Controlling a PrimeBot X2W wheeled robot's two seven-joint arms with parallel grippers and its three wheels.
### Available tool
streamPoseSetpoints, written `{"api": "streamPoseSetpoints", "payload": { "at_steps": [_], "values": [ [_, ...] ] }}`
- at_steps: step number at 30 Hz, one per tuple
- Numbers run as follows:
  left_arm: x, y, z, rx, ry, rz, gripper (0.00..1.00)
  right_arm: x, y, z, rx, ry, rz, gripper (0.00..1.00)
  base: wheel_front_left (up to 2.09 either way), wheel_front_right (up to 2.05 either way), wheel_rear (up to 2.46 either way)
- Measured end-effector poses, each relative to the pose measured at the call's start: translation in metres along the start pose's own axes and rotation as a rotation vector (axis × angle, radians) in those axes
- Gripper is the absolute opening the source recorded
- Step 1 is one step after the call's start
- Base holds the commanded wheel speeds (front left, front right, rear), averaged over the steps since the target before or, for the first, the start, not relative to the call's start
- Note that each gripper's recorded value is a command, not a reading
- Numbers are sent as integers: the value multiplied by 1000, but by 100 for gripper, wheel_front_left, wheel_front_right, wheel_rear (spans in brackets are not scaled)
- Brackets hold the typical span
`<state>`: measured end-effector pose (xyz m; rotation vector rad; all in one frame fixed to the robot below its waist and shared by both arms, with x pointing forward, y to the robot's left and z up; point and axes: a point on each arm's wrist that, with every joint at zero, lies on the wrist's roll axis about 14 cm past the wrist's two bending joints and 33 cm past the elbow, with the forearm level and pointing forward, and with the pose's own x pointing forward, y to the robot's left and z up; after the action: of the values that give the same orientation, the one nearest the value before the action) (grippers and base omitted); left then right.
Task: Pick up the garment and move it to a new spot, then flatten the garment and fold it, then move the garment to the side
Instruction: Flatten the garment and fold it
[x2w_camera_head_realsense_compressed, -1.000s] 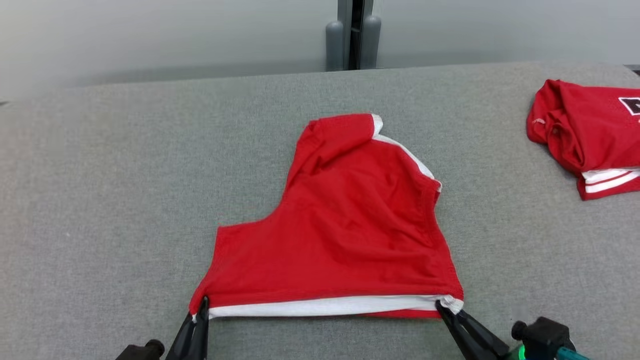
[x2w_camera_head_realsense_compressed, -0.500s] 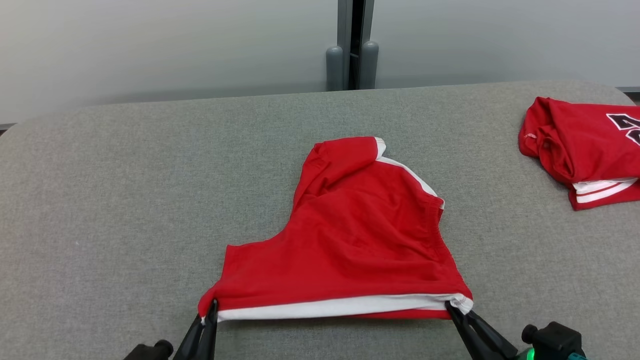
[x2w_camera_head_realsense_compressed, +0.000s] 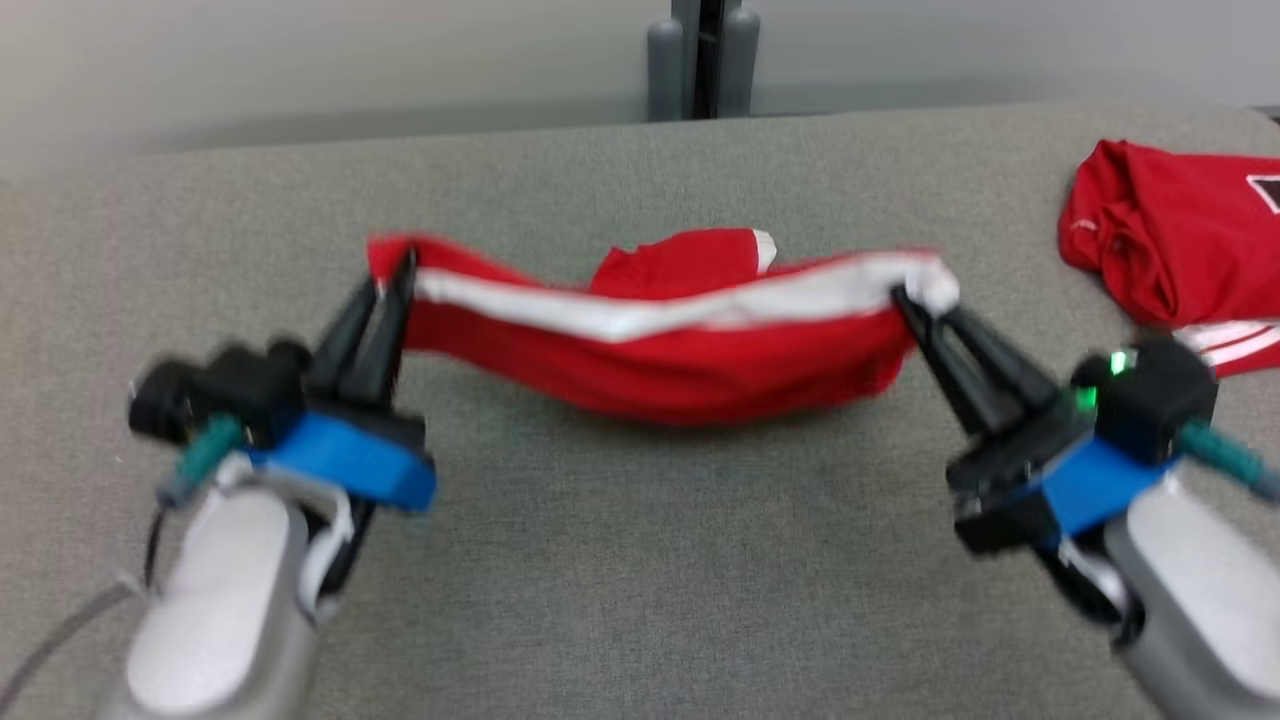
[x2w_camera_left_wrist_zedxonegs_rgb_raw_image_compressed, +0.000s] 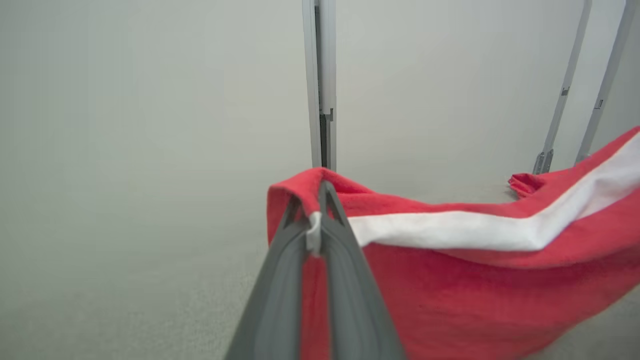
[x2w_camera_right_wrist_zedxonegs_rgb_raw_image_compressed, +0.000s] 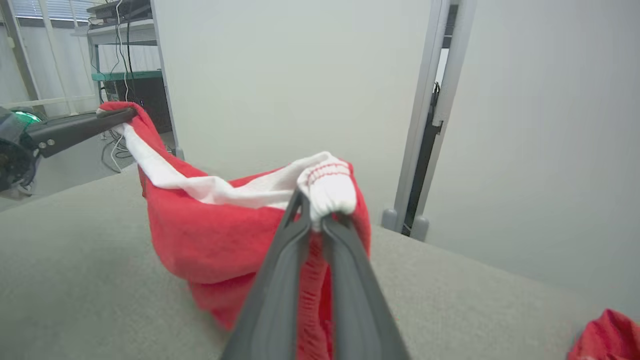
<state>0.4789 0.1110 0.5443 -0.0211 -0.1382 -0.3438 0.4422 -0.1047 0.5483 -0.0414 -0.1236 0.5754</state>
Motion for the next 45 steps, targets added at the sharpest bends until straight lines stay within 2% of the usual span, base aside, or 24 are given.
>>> {"api": "streamPoseSetpoints", "payload": {
  "at_steps": [7,13,19,23,27,45],
  "values": [
    [88,27,50,75,-120,-14,0,80,-55,46,-155,-89,-11,0,0,0,0],
    [153,51,81,127,-167,-3,0,148,-91,84,-201,-137,-36,0,0,0,0],
    [197,66,114,143,-236,16,0,192,-118,131,-276,-229,-80,0,0,0,0],
    [206,64,148,170,-312,11,0,206,-123,144,-324,-248,-96,0,0,0,0],
    [207,69,162,189,-329,24,0,215,-120,143,-329,-234,-97,0,0,0,0],
    [209,75,151,199,-306,27,0,221,-126,117,-316,-187,-100,0,0,0,0]
  ]
}}
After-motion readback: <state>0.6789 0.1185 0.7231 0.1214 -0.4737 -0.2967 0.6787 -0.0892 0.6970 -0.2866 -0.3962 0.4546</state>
